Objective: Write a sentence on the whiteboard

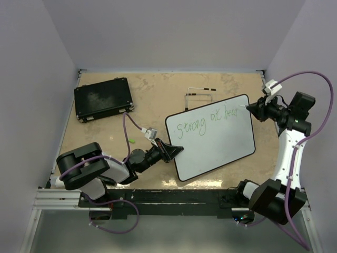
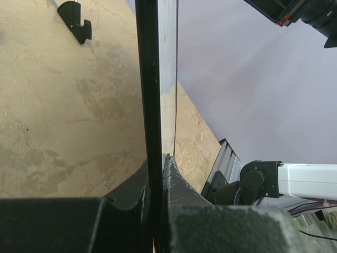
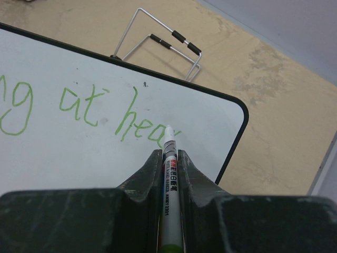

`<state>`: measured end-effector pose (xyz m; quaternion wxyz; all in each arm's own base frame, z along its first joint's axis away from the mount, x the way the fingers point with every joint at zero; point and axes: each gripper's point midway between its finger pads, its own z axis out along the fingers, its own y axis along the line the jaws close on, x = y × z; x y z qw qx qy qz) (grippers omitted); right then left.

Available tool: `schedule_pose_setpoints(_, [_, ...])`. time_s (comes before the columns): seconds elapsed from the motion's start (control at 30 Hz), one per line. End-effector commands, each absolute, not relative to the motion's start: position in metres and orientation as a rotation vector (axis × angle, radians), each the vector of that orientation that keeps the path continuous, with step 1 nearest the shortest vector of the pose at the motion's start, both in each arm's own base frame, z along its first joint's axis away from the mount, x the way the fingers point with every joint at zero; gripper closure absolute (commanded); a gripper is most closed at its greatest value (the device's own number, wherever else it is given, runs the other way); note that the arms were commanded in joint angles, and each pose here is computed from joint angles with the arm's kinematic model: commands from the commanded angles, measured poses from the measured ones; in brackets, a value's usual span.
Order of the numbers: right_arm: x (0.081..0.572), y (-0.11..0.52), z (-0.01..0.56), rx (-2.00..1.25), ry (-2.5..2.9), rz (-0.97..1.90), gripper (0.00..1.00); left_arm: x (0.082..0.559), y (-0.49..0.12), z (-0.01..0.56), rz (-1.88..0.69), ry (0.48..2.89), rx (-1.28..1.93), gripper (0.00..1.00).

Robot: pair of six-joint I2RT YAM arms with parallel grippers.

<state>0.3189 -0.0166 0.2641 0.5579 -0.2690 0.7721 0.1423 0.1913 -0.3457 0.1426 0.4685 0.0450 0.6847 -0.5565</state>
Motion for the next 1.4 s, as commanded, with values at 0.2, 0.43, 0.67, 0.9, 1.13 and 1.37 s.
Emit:
schedule_pose_setpoints(0.2, [0.316,-0.022,0.262,-0.643,1.825,0.317,1.0,0.186,-0.339,0.138,-1.292,1.626,0.263,1.0])
schedule_pose_setpoints(0.43, [0.321,-0.026,0.256,-0.652,1.836,0.32,1.0,0.186,-0.337,0.137,-1.288,1.629,0.261,1.0])
schedule_pose_setpoints(0.67, [0.328,-0.032,0.243,-0.648,1.868,0.33,1.0,0.185,-0.338,0.137,-1.29,1.629,0.264,1.0])
schedule_pose_setpoints(0.9, [0.333,-0.037,0.231,-0.632,1.9,0.345,1.0,0.186,-0.339,0.138,-1.289,1.627,0.263,1.0])
schedule_pose_setpoints(1.13, [0.336,-0.034,0.225,-0.623,1.9,0.39,1.0,0.186,-0.341,0.137,-1.295,1.628,0.274,1.0])
schedule_pose_setpoints(1.37, [0.34,-0.03,0.222,-0.623,1.9,0.419,1.0,0.185,-0.342,0.138,-1.3,1.624,0.275,1.0])
